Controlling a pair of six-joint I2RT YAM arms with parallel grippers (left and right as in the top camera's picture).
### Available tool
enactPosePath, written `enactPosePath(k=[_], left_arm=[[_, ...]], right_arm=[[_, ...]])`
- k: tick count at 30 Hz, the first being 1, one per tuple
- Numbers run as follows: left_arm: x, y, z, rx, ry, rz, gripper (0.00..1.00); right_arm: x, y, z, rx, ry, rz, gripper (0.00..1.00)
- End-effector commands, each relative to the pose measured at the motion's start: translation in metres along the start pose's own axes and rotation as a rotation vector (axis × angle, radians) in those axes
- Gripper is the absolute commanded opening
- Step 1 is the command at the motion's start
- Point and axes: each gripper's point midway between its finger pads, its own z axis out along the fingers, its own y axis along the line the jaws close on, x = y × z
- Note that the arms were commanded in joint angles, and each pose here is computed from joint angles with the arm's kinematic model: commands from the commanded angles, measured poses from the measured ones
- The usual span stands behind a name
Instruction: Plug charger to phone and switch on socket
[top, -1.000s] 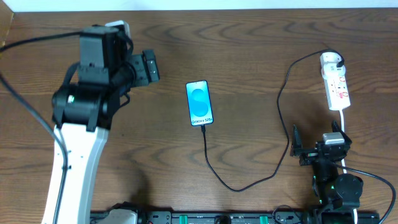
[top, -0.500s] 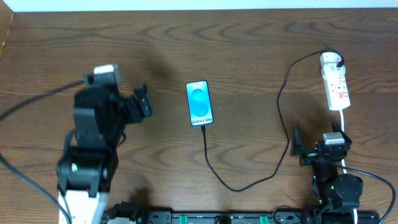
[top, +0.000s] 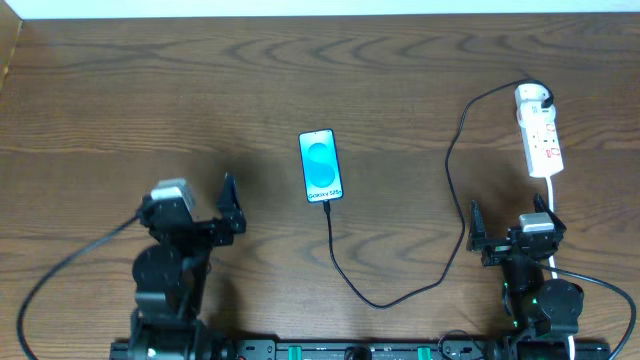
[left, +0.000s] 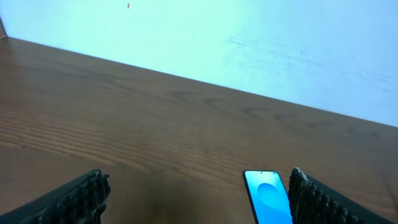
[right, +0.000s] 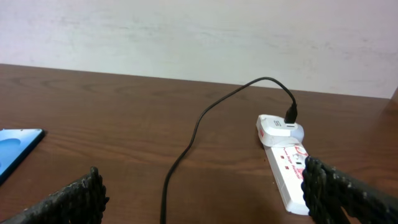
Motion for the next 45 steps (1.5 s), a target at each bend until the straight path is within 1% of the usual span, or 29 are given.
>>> enactPosePath(k=[1,6,10,17,24,27,45], left_arm=[[0.01,0.006,-0.003,-0.005,-0.063,0.044,0.93],[0.021,0.014,-0.001,-0.019,-0.129,0.063,0.93],[0.031,0.016,0.001,-0.014,-0.17,0.114,0.93],[0.045,0.019,0.002,-0.018,-0.184,0.171,0.93],[0.067,0.025,0.002,-0.031,-0.112,0.228,0.93],[0.082,0.028,0.003,-0.038,-0.05,0.23,0.94],[0.083,0.027,0.004,-0.033,-0.047,0.23,0.93]], right_arm=[[0.001,0.001,0.0,0.0,-0.001,-0.013,0.99],[0.001,0.001,0.0,0.0,-0.001,-0.013,0.99],[0.001,0.001,0.0,0.0,-0.001,-0.013,0.99],[0.001,0.001,0.0,0.0,-0.001,-0.013,0.99],[0.001,0.001,0.0,0.0,-0.001,-0.014,0.99],[0.001,0.001,0.0,0.0,-0.001,-0.013,0.99],[0.001,0.001,0.0,0.0,-0.001,-0.013,0.99]])
